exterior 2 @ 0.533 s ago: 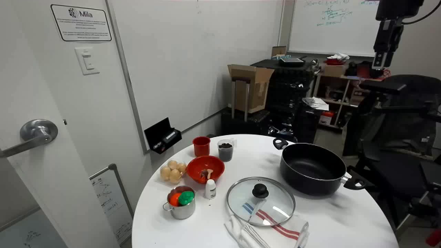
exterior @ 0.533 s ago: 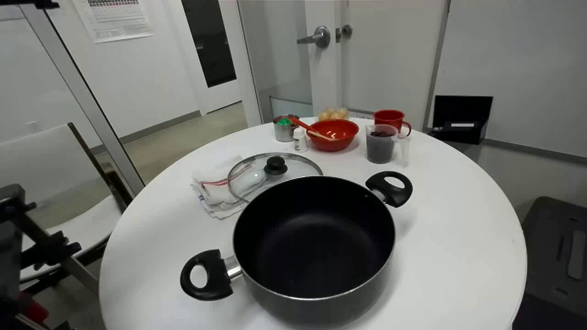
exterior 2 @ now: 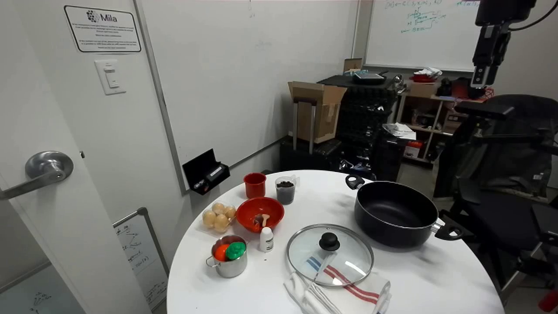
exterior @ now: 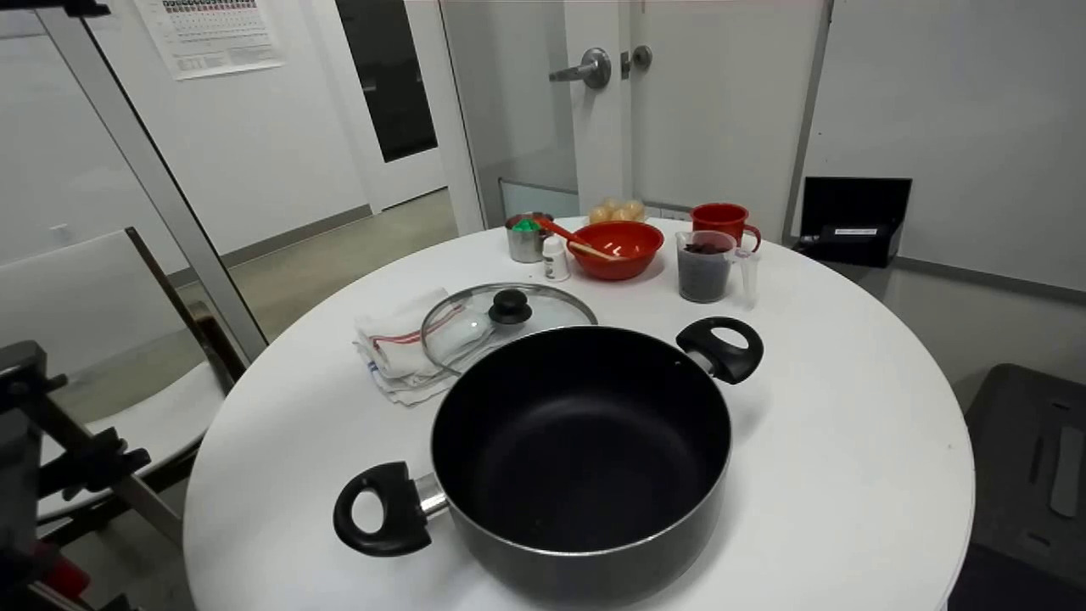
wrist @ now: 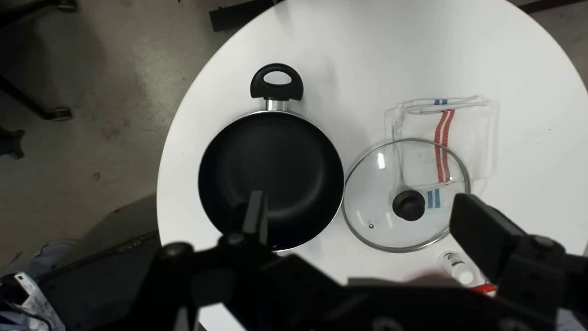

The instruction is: Pick up the lid and cover the pot

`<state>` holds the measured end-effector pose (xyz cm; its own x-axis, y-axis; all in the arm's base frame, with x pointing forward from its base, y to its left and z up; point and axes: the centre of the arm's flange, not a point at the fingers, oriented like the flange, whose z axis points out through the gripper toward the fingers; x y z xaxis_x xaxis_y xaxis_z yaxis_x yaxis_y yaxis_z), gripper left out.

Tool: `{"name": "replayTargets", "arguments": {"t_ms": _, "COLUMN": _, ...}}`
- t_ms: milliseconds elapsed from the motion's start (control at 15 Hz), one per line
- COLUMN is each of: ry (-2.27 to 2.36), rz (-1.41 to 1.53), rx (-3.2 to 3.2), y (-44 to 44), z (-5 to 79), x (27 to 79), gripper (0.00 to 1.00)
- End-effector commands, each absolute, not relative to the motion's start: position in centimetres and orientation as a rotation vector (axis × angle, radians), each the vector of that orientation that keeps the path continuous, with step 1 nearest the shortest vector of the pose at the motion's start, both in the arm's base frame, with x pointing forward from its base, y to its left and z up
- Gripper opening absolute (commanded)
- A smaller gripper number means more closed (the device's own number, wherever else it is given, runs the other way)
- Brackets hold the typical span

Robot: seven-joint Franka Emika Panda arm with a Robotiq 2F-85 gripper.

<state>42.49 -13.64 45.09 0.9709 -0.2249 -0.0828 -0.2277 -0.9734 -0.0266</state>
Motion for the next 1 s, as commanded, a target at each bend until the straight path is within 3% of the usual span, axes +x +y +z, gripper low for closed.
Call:
{"name": "replayTargets", "arguments": {"t_ms": 0, "ry": 0.355, "rz": 0.126, "rx": -3.091, "y": -13.5, "z": 45.0, "x": 42.8, "gripper": 1.00}}
{"name": "replayTargets", "arguments": {"t_ms": 933, "ry": -0.077, "rz": 0.106, "rx": -3.135, "y": -7.0, "z": 38.0, "x": 56.3, "gripper": 1.00}}
